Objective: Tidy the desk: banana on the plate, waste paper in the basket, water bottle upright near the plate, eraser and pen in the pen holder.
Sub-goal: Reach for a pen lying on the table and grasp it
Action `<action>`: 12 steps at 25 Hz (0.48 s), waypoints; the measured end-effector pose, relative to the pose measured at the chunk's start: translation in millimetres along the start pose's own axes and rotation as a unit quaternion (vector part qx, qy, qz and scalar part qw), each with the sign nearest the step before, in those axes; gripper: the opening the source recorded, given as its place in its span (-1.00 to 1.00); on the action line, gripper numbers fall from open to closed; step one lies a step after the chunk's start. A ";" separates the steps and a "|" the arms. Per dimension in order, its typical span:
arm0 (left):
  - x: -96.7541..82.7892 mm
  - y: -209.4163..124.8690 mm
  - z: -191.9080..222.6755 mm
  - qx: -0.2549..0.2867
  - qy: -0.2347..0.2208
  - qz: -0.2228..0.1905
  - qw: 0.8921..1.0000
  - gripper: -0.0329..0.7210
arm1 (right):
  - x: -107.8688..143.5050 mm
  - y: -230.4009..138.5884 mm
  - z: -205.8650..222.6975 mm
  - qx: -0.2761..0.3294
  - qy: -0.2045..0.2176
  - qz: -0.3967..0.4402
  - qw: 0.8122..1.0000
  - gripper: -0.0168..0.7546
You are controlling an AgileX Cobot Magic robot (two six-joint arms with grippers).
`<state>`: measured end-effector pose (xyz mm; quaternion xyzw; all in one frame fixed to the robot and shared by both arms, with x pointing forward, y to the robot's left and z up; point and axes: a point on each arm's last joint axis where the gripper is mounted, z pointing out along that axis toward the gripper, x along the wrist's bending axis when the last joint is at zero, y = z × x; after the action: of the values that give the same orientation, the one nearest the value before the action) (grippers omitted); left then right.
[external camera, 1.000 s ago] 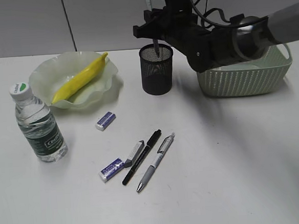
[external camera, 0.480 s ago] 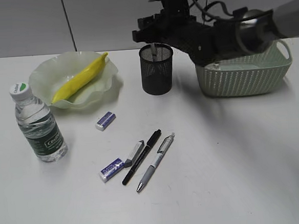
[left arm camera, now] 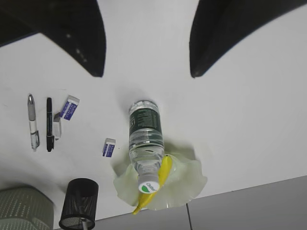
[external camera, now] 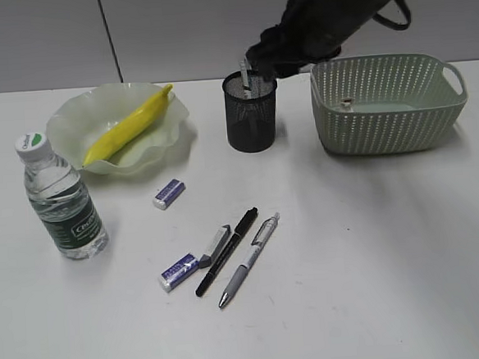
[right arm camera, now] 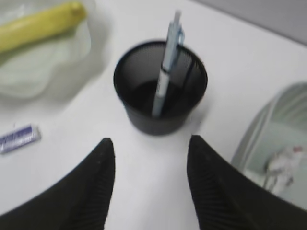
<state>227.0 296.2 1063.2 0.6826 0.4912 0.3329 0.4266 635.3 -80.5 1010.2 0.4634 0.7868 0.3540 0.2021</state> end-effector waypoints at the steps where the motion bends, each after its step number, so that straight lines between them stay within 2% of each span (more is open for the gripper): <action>1: 0.0 0.0 0.0 0.000 0.000 0.000 1.000 0.19 | 0.4 -1.8 -9.9 0.033 0.001 -0.001 0.999 0.07; 3: 0.0 0.0 0.0 0.000 0.000 0.000 1.000 0.19 | 1.1 -5.8 -30.6 0.094 0.004 -0.003 0.996 0.07; 6: 0.0 0.0 0.0 0.000 0.000 0.000 1.000 0.19 | 2.0 -13.1 -61.7 0.146 0.007 -0.004 0.989 0.07; 12: 0.0 0.0 0.0 0.000 0.000 0.000 1.000 0.19 | 3.6 -48.2 -145.4 0.184 0.009 -0.003 0.983 0.08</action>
<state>227.0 296.2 1063.2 0.6826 0.4912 0.3329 0.4266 511.3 -146.6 1071.4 0.4876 0.8413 0.2070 0.1078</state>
